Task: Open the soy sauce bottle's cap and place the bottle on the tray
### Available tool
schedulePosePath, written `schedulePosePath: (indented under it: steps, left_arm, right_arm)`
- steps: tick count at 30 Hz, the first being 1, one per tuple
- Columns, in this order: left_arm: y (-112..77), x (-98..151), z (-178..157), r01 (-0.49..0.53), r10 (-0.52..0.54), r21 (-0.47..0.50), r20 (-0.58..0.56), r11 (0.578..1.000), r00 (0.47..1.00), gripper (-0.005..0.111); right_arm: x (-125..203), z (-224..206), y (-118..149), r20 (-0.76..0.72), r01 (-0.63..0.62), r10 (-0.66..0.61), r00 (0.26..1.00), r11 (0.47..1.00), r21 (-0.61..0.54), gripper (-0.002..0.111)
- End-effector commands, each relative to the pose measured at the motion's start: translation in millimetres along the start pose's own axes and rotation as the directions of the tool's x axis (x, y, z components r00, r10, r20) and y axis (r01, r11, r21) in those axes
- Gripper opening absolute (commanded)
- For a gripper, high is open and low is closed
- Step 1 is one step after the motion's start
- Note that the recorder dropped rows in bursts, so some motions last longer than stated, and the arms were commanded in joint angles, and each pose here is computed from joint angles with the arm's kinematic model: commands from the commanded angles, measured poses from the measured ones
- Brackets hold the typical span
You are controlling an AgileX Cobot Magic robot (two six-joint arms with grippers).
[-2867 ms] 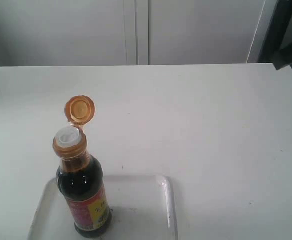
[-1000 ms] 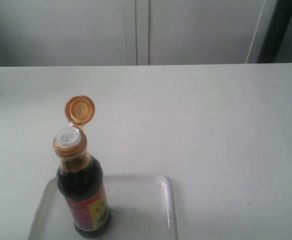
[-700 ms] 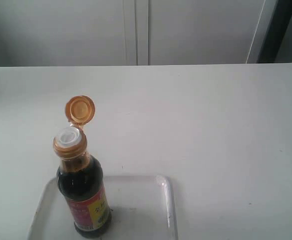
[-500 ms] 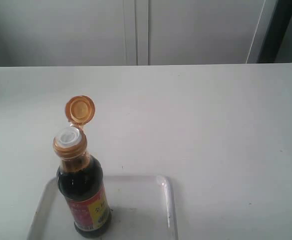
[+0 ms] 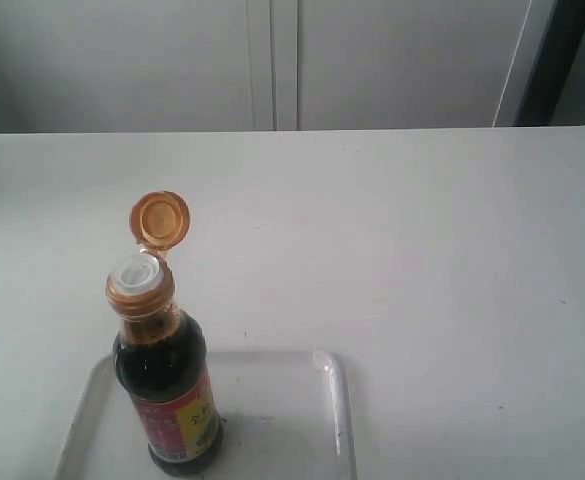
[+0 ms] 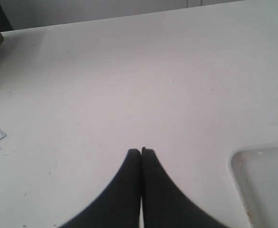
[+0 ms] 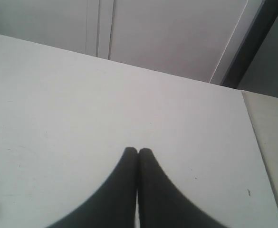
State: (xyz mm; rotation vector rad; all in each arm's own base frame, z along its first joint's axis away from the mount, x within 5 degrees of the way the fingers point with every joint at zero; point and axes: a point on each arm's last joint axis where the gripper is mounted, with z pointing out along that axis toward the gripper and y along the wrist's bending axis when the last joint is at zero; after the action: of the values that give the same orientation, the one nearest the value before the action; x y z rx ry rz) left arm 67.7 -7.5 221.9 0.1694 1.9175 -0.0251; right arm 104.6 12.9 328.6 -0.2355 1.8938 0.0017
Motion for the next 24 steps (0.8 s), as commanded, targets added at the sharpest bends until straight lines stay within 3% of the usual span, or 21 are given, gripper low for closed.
schedulePosePath:
  steps: [1, 11, 24]
  left_arm:
    - [0.5, 12, -2, 0.03, -0.029, -0.025, 0.007, 0.999, 1.0, 0.0]
    - [1.8, 36, -3, 0.008, -0.008, -0.089, -0.002, 0.996, 1.0, 0.0]
    - [0.1, 60, 4, 0.028, -0.032, -0.099, -0.035, 0.995, 0.999, 0.0]
  right_arm:
    - [1, 0, 0, 0.007, 0.006, -0.006, 1.0, 1.0, 0.003, 0.0]
    - [1, 0, 0, 0.007, 0.004, -0.004, 1.0, 1.0, 0.002, 0.0]
    - [1, 0, 0, 0.007, 0.004, -0.004, 1.0, 1.0, 0.002, 0.0]
